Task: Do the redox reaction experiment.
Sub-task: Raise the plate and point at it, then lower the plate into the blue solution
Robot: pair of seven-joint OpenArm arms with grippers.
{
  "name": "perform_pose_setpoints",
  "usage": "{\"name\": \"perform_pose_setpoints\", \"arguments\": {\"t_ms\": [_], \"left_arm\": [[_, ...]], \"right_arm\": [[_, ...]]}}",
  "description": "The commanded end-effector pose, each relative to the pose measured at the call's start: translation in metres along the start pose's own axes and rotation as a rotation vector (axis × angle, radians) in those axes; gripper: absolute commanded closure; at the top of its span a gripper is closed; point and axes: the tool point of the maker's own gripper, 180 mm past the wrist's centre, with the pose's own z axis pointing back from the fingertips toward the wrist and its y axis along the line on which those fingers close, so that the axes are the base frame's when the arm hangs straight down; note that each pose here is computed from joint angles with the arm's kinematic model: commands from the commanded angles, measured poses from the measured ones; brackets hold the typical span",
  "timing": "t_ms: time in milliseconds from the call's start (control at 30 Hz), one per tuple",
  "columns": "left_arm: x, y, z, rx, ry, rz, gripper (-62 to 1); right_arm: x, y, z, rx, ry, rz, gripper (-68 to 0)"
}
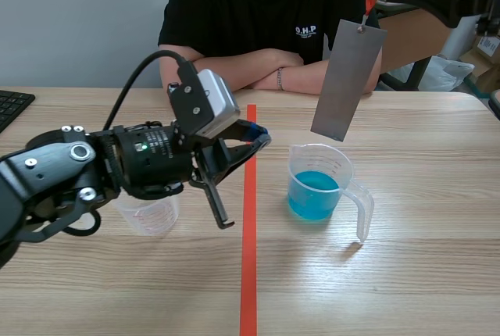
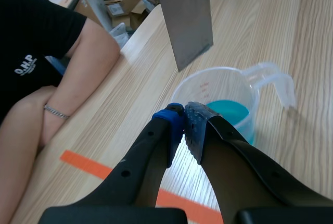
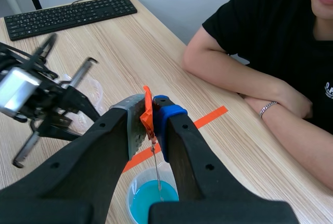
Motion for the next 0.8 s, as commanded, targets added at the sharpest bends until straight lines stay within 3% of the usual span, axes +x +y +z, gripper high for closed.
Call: {"name": "perform_pose_setpoints", "arguments": {"t_ms": [0,133,267,400,533,767], "left_arm": [[0.009,0.005,0.012,0.032,-0.012,-0.014,-4.7],[0.006,0.008,0.05,0.089,0.045,0.016,-4.7],[0.002,0.006,0.092,0.128,0.109,0.089,-4.7],[-0.016,-0.004,0.134,0.161,0.235,0.142,-4.7],[-0.043,-0.01,0.18,0.257,0.374,0.188,-4.7],[-0.076,-0.039,0.251,0.384,0.593,0.284,-4.7]], "right_arm": [[0.013,-0.003,0.004,-0.007,-0.032,0.018,-1.5],[0.013,-0.003,0.004,-0.007,-0.032,0.017,-1.5],[0.013,-0.003,0.004,-0.007,-0.032,0.018,-1.5],[0.012,-0.003,0.003,-0.007,-0.03,0.019,-1.5],[0.008,-0.001,0.003,-0.006,-0.026,0.012,-1.5],[-0.006,0.001,0.0,-0.006,-0.016,-0.004,-1.5]]}}
